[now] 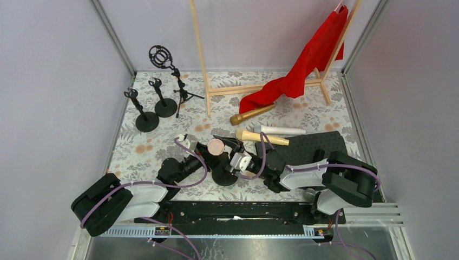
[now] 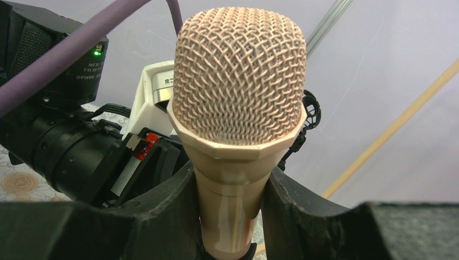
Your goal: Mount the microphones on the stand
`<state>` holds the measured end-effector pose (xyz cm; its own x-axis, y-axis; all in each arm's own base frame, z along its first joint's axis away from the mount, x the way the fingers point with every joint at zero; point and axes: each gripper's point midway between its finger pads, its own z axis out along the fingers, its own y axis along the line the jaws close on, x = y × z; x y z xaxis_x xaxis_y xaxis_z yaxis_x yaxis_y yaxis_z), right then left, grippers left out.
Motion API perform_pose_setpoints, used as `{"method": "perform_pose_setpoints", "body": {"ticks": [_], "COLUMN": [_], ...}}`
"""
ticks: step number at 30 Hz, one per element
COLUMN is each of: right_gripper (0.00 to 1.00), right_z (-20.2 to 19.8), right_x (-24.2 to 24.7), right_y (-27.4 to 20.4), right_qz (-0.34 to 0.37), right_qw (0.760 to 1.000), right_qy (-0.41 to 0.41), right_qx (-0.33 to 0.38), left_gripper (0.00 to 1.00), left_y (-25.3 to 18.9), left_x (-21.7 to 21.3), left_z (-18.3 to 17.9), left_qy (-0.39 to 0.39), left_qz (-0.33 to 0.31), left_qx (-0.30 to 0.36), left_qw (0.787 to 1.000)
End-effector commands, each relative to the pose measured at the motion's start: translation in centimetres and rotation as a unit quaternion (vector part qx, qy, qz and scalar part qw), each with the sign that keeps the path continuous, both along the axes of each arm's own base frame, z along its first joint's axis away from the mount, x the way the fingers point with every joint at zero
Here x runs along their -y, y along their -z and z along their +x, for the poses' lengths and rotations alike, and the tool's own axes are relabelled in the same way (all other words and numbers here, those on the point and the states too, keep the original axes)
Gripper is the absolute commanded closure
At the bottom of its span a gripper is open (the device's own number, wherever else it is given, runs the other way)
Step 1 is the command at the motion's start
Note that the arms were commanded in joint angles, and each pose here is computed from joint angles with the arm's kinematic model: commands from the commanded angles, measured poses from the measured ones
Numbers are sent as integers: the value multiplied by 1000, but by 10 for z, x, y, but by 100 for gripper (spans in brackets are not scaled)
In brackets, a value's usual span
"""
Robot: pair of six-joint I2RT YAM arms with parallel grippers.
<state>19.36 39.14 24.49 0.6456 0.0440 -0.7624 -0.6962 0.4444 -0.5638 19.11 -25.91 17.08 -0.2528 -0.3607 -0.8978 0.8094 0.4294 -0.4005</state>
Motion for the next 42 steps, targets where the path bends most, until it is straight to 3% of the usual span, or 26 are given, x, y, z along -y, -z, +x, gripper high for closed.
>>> {"method": "perform_pose_setpoints", "body": {"ticks": [1,26,37,39,42], "right_gripper": [100,100,100,94,78], "right_z": [60,65,64,62,56], "right_x": [87,102,81,69,49], "right_y": [202,224,175,154,114], "right_qz": [-321,-349,-311,-292,-250], "right_qw": [922,907,929,939,957], "right_qy": [172,183,153,139,113], "right_qx": [-130,-151,-126,-115,-94], "left_gripper": [100,100,100,100,100], "left_y": [-68,-66,-63,-60,-59], "left_x": [4,-1,-1,1,3], "left_z": [-54,-52,-48,-45,-43], "left_qy": [113,102,93,92,91], "left_qz": [-95,-93,-89,-83,-79], "left_qx": [103,102,95,87,84], "left_qw": [984,985,987,989,989]}}
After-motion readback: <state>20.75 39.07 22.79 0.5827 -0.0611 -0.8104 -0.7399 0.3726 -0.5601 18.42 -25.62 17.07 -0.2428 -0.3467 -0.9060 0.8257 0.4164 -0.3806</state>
